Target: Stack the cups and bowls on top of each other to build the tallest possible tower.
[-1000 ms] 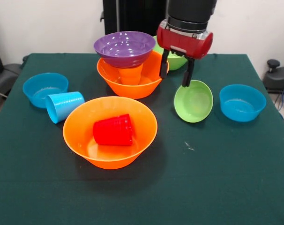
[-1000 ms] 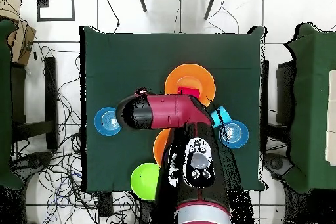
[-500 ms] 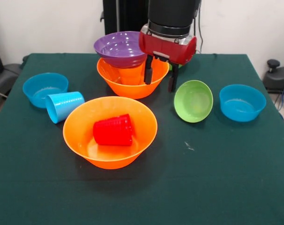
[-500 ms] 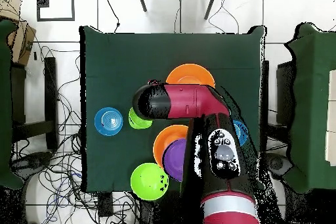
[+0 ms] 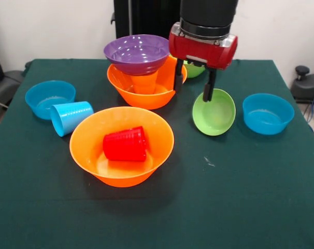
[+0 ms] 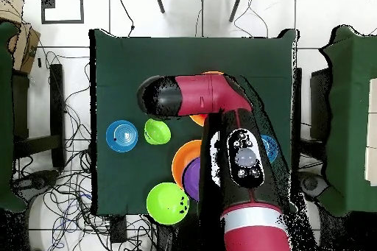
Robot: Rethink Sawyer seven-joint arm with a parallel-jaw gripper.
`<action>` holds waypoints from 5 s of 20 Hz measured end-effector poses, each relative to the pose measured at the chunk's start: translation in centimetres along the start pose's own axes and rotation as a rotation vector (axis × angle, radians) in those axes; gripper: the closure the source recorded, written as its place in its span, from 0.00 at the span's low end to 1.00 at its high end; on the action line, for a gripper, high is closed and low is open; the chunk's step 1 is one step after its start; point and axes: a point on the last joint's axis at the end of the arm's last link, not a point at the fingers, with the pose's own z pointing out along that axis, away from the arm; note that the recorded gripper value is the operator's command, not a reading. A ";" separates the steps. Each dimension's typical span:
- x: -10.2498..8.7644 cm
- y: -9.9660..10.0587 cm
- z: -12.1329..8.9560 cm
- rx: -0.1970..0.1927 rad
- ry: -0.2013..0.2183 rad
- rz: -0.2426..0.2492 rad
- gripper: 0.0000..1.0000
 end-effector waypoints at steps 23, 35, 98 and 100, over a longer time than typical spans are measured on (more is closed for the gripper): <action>-1.7 3.4 -0.1 -0.037 -0.026 -0.026 0.00; -2.5 2.3 2.2 -0.043 0.005 0.001 0.00; -8.7 -0.2 1.1 -0.020 -0.099 -0.245 0.00; -9.0 -0.9 0.8 -0.012 -0.097 -0.256 0.00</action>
